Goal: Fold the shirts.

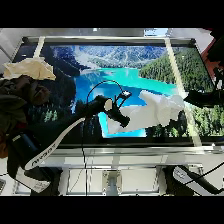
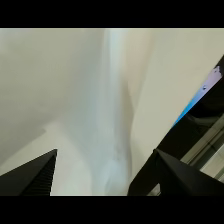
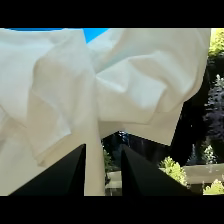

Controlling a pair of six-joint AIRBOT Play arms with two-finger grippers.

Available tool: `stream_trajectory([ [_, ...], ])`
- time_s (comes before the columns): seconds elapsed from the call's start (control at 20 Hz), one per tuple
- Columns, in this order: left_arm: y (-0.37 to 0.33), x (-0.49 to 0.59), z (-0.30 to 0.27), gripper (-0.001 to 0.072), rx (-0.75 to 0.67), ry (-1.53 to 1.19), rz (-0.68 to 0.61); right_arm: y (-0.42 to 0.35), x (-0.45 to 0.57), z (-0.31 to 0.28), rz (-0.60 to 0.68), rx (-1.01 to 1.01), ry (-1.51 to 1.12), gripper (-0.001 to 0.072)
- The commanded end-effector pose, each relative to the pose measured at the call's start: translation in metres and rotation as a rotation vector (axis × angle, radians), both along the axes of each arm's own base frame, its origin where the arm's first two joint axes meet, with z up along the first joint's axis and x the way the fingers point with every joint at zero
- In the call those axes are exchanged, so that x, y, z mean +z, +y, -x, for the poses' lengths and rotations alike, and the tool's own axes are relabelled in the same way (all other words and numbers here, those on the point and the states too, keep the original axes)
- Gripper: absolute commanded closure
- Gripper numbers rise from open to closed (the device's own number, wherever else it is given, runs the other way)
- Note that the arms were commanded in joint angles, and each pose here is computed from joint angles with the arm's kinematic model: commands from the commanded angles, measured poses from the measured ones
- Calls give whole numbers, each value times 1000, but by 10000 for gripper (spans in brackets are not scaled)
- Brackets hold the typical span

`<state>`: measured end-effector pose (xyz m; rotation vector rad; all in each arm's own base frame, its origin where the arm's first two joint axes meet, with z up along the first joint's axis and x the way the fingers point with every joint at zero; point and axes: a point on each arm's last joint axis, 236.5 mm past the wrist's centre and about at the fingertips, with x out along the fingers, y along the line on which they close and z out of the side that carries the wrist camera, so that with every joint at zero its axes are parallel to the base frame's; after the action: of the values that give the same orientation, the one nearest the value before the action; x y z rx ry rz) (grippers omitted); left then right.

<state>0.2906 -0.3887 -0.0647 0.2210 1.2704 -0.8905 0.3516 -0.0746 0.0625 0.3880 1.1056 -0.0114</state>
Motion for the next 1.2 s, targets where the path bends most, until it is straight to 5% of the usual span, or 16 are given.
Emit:
stream_trajectory([
  [0.0,-7,13,2,5,-10,14,18,1,0,0,-4,2,1,428],
  [0.4,8,-37,10,18,-32,83,-96,12,3,-1,-52,9,-5,428],
  [0.45,8,-40,8,127,-29,81,-96,17,1,1,-68,17,6,428],
  [0.55,6,-40,3,560,-24,59,-87,35,-17,12,-88,74,56,428],
  [0.6,4,-40,0,691,-21,46,-79,46,-30,15,-96,101,80,427],
  [0.65,3,-39,-3,695,-16,36,-73,59,-44,18,-97,138,98,373],
  [0.7,2,-39,-4,695,-15,34,-71,70,-58,17,-96,162,112,213],
  [0.75,3,-39,-3,695,-16,36,-73,80,-71,13,-93,182,118,142],
  [1.1,17,-44,-1,695,-50,29,-137,112,-105,-43,-48,147,15,186],
  [1.15,20,-45,-4,695,-56,17,-150,110,-105,-45,-40,142,8,290],
])
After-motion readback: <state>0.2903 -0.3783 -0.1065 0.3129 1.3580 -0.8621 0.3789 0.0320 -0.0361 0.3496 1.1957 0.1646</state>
